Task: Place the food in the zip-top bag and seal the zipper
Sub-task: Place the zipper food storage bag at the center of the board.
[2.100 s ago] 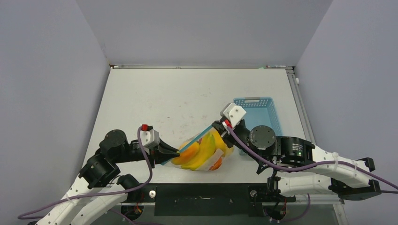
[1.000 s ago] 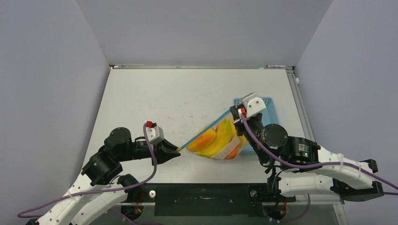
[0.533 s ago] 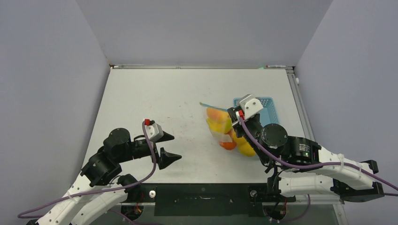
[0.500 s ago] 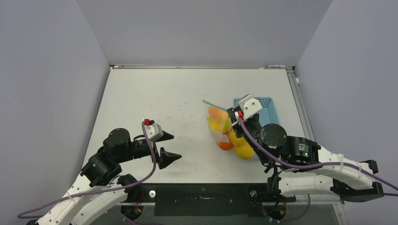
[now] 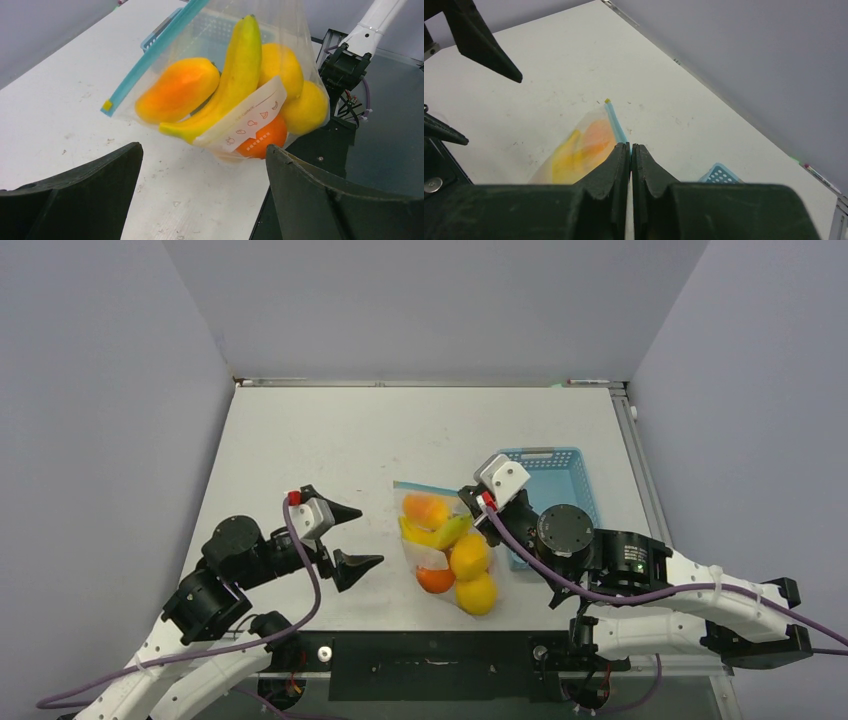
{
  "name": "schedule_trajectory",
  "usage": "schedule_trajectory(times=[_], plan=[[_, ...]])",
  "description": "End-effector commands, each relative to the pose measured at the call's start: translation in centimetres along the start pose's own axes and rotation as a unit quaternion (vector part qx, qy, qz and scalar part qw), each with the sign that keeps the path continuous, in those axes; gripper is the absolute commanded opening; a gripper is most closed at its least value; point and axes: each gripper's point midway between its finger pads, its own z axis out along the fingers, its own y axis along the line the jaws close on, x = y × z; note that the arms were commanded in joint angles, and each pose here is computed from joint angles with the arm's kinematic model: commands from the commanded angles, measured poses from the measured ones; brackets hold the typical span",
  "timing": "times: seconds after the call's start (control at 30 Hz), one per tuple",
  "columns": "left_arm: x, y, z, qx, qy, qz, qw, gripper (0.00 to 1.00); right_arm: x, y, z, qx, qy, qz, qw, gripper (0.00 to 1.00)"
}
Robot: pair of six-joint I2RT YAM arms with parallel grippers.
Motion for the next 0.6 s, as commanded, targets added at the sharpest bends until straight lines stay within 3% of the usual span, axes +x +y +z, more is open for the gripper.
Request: schedule_trajectory(times=[0.0,0.23,0.3,0.57], plan=[[-3.5,-0.4,-0.7,0.004,-0.055,0.03,0.998,0.91,-2.4,1.2,-0.2,-0.044,-0.038,0.029,0.998,0.05],[-3.6,-2.1,0.2,0.063,-0.063,0.024,0.996,0.93,-2.7,3.3,0.1,-0.091,-0.045,0.033,0.994,0.05],[-3.5,-2.7,0.4,0.081,-0.061,0.022,0.995,0.99,-2.9,3.9,0.1,-0.108,-0.048,0.033,0.992,0.05],[-4.4,-3.8,0.3,0.115,-0.082,0.044,0.989,0.96,-3.2,6.5,-0.7,-0.184,-0.053,0.029,0.981,0.05]])
